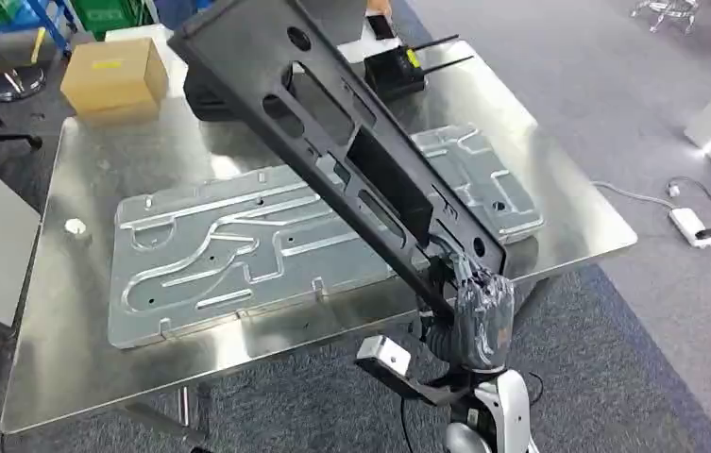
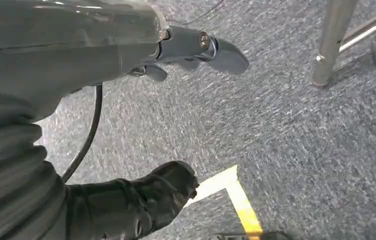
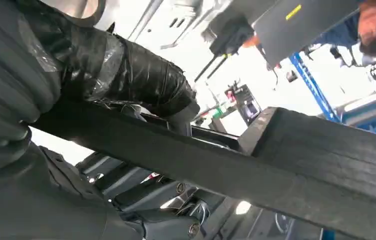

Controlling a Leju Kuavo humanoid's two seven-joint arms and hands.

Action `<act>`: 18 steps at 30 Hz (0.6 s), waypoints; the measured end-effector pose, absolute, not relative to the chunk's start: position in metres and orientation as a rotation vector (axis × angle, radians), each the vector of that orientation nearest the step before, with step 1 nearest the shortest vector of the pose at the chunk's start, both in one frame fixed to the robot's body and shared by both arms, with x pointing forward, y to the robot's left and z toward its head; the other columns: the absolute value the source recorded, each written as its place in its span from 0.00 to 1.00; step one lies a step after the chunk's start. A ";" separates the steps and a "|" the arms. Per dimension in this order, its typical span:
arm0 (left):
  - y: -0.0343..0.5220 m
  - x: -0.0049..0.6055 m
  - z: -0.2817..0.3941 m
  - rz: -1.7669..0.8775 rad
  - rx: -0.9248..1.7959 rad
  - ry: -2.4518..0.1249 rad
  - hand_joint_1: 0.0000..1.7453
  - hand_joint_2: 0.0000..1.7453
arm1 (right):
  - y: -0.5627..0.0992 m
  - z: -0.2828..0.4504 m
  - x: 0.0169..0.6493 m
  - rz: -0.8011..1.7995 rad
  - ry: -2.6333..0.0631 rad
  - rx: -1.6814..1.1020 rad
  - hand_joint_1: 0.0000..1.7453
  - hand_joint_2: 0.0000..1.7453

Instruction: Take the parts from the cabinet and place them on the table.

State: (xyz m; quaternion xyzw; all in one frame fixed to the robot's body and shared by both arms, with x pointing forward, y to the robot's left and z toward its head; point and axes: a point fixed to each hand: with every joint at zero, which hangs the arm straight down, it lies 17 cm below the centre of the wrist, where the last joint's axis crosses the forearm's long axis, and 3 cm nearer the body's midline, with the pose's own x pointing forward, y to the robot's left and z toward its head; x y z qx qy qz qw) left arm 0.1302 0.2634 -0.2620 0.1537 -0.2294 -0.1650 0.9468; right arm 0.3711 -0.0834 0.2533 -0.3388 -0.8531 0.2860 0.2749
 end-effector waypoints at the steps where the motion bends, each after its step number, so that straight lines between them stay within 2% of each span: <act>1: 0.263 0.130 -0.262 -0.336 0.313 -0.467 0.00 1.00 | -0.083 0.254 0.371 0.769 -2.294 -0.911 1.00 1.00; 18: 0.256 0.132 -0.261 -0.359 0.302 -0.472 0.00 1.00 | -0.073 0.269 0.387 0.807 -2.314 -0.945 1.00 1.00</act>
